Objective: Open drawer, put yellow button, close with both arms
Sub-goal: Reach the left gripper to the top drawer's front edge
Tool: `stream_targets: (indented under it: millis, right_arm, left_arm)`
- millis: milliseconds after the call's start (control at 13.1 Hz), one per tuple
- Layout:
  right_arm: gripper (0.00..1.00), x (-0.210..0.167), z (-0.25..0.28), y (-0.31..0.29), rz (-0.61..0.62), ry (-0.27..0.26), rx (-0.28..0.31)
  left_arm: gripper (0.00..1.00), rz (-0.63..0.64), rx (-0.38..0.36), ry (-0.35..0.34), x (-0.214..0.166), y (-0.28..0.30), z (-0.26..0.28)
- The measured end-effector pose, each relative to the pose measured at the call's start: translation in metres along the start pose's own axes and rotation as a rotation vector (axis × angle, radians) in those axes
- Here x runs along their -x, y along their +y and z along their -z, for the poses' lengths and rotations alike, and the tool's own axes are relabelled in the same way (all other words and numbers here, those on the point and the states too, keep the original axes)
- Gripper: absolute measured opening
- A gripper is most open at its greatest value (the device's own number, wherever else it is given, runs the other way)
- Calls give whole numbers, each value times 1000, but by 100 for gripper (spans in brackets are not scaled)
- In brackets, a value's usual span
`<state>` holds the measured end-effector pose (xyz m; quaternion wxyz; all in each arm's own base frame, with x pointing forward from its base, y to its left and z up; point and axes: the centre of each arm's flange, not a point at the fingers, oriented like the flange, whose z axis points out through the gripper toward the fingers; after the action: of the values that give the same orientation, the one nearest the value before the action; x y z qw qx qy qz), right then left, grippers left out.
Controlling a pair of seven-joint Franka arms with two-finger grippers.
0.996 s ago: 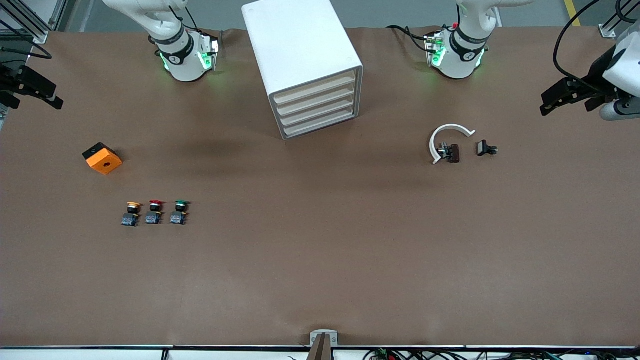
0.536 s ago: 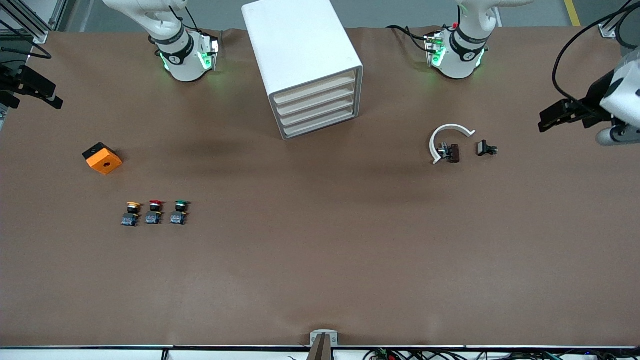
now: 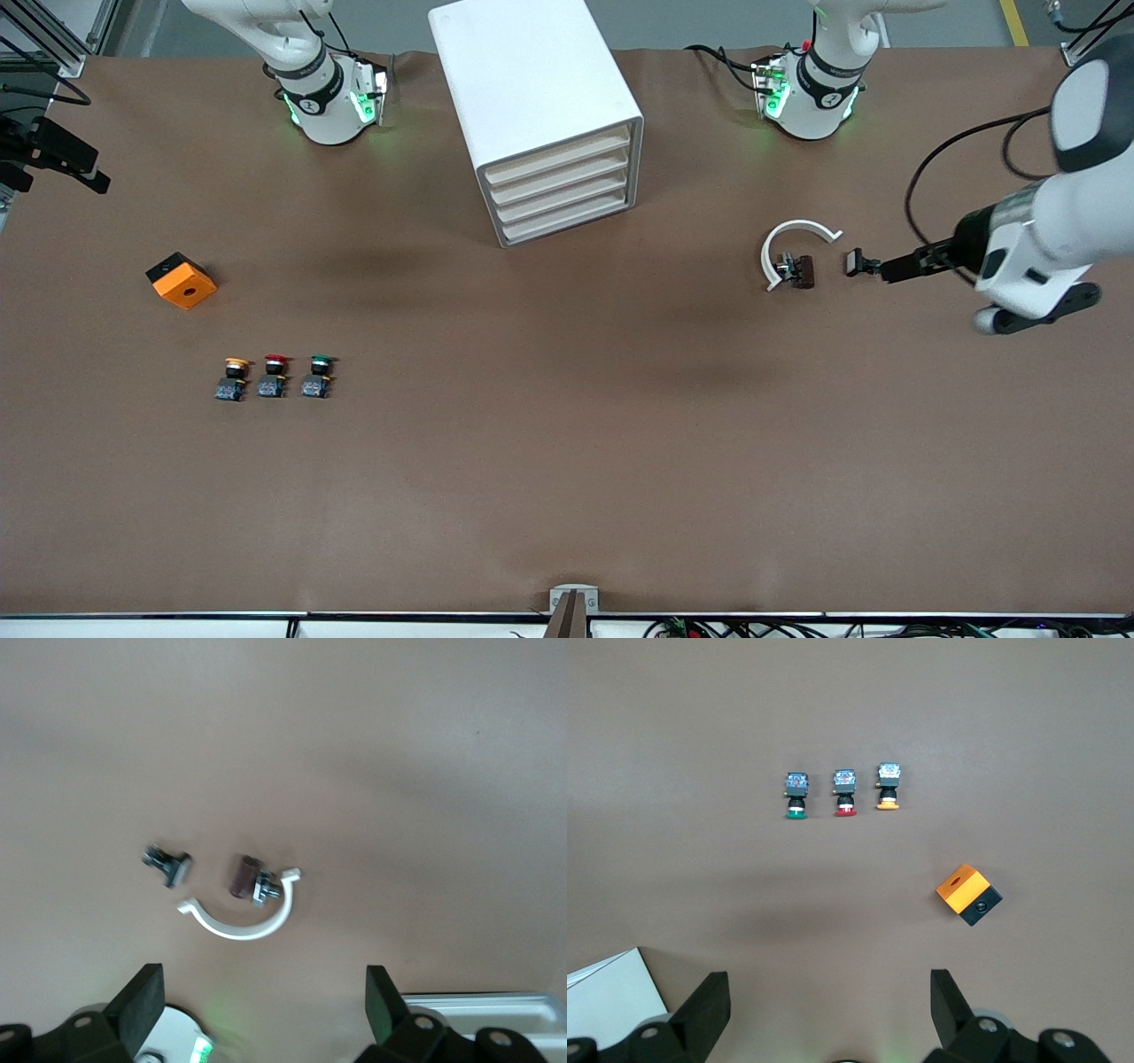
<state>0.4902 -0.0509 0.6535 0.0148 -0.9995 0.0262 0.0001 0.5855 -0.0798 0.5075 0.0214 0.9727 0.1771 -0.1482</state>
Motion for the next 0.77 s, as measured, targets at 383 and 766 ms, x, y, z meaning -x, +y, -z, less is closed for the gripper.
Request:
stream_targets:
  millis: [383, 766]
  right_arm:
    - [100, 0, 0, 0, 0, -1, 0]
    - [100, 0, 0, 0, 0, -1, 0]
  left_arm:
    - [100, 159, -25, -109, 7, 80, -67]
    - [100, 367, -120, -183, 44, 168, -143]
